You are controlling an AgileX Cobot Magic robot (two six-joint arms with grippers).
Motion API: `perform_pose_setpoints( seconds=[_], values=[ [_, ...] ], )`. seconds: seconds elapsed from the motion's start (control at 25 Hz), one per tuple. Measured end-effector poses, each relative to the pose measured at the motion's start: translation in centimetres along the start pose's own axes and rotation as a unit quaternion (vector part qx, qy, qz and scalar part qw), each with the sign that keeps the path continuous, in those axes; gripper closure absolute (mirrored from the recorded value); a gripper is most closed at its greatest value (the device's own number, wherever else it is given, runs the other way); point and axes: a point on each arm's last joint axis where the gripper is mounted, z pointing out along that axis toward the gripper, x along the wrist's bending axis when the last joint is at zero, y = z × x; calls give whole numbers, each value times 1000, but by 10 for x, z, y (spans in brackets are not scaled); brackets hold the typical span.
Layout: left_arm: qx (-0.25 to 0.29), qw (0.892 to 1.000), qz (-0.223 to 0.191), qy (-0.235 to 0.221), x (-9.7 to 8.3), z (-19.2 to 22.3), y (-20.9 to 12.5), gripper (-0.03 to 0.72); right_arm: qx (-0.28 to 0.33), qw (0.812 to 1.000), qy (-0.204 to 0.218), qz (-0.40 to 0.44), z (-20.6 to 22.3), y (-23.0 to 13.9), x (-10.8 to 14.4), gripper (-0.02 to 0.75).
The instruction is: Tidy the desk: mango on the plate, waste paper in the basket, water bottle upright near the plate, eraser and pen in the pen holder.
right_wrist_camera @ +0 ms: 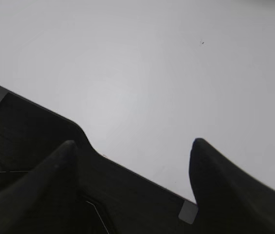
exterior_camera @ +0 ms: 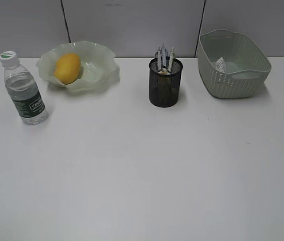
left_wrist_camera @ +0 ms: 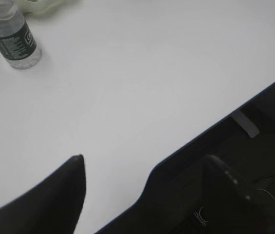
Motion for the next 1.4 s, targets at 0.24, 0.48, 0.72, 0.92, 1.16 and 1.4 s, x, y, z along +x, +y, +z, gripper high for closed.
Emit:
perform_pose_setpoints(
  seconds=[0.24,0.48,0.72,0.92,1.16,1.4],
  values=[
    [-2,1000,-1,1,0,0,0,146,-8,1000,0,0,-2,-1,0,179],
    [-5,1000,-18,24,1,-1,-1,156,-18,1000,-11,8,-5,-3,0,179],
    [-8,994,-64,85,4,-1,-1,194,-70,994,-67,46,-19,-11,-1,179],
    [-28,985,-100,138,5,-7,-5,208,-126,980,-131,80,-33,-23,3,179],
    [-95,967,-127,199,-2,-23,-16,209,-129,972,-168,103,-33,-23,4,179],
    [-105,958,-141,228,-4,-25,-18,209,-129,972,-169,103,-33,-23,4,179]
  ],
)
